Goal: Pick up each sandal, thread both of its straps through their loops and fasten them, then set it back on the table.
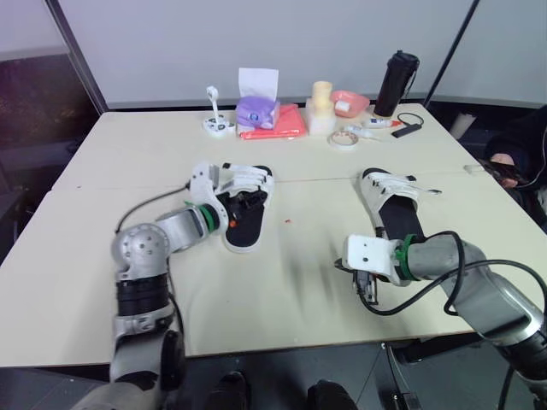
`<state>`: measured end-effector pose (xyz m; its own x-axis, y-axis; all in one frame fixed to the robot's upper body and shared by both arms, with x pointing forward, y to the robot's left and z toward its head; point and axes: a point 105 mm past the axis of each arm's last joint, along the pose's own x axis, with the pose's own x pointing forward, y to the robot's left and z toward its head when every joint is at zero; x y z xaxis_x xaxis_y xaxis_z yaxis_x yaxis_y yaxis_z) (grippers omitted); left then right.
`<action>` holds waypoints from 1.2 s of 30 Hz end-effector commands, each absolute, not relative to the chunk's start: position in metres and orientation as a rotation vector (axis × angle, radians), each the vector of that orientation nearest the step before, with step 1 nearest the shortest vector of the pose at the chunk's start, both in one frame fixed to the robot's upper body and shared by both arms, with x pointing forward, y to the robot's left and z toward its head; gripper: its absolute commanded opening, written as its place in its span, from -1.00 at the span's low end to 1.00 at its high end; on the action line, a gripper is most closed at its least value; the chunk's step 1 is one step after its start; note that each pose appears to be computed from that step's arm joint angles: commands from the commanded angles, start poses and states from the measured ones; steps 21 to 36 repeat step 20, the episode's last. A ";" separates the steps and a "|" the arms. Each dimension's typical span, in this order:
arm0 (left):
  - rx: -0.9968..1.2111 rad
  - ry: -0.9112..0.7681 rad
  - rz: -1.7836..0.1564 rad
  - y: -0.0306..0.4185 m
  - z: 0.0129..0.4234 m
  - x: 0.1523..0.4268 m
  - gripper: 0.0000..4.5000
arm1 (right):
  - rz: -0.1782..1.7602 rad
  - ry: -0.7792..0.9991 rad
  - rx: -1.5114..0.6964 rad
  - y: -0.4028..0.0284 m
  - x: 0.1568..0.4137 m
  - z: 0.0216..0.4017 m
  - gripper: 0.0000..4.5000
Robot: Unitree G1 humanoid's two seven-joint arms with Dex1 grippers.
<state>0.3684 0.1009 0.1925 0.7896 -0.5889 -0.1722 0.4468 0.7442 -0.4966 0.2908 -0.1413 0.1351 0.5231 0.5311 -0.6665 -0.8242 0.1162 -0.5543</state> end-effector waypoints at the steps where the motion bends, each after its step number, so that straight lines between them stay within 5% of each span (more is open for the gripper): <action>1: -0.343 0.243 -0.694 0.102 0.214 0.353 0.98 | 1.031 0.272 -0.963 -0.132 0.291 0.153 -1.00; 11: 0.095 0.336 -0.957 0.147 0.188 0.279 0.98 | 0.917 0.209 -0.643 -0.156 0.291 0.219 -1.00; 36: 0.171 0.294 -0.969 0.173 0.197 0.270 0.98 | 0.865 0.261 -0.540 -0.183 0.275 0.238 -1.00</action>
